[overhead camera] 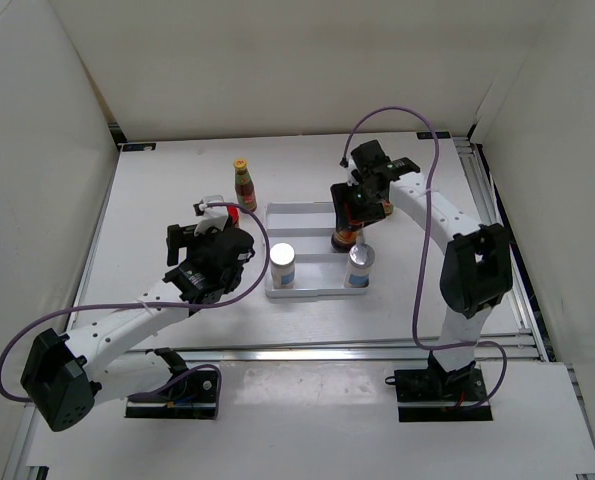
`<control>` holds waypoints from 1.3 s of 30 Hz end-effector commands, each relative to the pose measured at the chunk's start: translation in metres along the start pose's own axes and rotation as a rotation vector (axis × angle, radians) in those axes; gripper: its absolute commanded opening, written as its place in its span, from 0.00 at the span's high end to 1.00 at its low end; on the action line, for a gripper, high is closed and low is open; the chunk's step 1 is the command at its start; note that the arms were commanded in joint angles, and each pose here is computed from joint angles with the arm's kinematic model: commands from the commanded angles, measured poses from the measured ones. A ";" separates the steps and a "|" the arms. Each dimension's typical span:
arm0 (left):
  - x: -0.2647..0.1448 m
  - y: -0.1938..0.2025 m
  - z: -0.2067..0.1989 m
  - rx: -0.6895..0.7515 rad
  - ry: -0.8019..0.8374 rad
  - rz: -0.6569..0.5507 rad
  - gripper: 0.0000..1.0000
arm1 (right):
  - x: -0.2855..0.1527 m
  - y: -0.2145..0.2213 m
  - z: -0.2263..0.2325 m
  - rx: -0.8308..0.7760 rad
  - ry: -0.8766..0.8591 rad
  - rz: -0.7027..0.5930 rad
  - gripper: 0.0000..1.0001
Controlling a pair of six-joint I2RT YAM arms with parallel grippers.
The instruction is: Organize the condiment bottles
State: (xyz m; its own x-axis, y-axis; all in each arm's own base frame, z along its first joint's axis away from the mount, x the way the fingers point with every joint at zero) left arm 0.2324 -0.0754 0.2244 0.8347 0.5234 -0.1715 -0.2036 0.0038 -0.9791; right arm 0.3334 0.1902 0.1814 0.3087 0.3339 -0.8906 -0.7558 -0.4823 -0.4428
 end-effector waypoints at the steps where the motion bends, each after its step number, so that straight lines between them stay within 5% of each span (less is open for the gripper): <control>1: -0.001 -0.013 -0.001 -0.043 0.003 -0.008 0.00 | -0.003 -0.001 -0.005 -0.013 0.034 -0.002 1.00; 8: -0.001 -0.011 -0.002 -0.035 0.002 -0.006 0.00 | 0.005 -0.004 -0.011 -0.009 0.075 0.029 1.00; 12: -0.001 -0.011 -0.002 -0.035 0.002 -0.006 0.00 | 0.014 -0.004 -0.014 -0.006 0.083 0.056 0.80; 13: -0.001 -0.011 -0.002 -0.035 0.002 -0.006 0.00 | 0.014 -0.004 -0.014 -0.006 0.083 0.056 0.64; 16: -0.001 -0.013 -0.001 -0.043 0.003 -0.008 0.00 | 0.002 -0.008 -0.014 0.010 0.108 0.014 0.38; 17: -0.001 -0.013 -0.001 -0.043 0.003 -0.008 0.00 | -0.002 -0.009 -0.014 0.007 0.119 -0.007 0.14; 18: -0.002 -0.014 0.000 -0.052 0.004 -0.011 0.00 | -0.013 -0.012 -0.013 0.003 0.123 -0.044 0.01; 25: -0.004 -0.015 0.003 -0.040 0.031 0.004 0.00 | -0.072 -0.040 -0.009 0.009 0.173 -0.240 0.00; 28: -0.005 -0.021 0.002 -0.082 0.133 0.057 0.00 | -0.107 -0.051 -0.007 0.013 0.203 -0.338 0.00; 31: -0.007 -0.033 -0.004 -0.172 0.412 0.151 0.00 | -0.135 -0.049 -0.004 -0.009 0.221 -0.400 0.00; 34: -0.001 -0.066 -0.003 -0.257 0.555 0.122 0.00 | -0.154 -0.039 0.001 -0.012 0.224 -0.430 0.00; 39: 0.034 -0.078 -0.026 -0.213 0.703 0.267 0.00 | -0.163 -0.021 0.005 -0.014 0.194 -0.441 0.00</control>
State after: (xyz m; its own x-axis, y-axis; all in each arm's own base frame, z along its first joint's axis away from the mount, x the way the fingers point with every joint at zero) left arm 0.2719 -0.0547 0.2982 0.9531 0.0975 -0.2863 -0.2478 -0.2910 -0.9241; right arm 0.3003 0.1532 0.3449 0.7184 0.3497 -0.6013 -0.5045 -0.3333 -0.7965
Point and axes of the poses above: each gripper's point midway between its finger pads, its own x axis out along the fingers, its own z axis along the line the jaws close on, y = z × x, the point moved 6 cm from there along -x, back along the fingers, and after that the axes turned 14 degrees about -x, right-handed, at the moved point
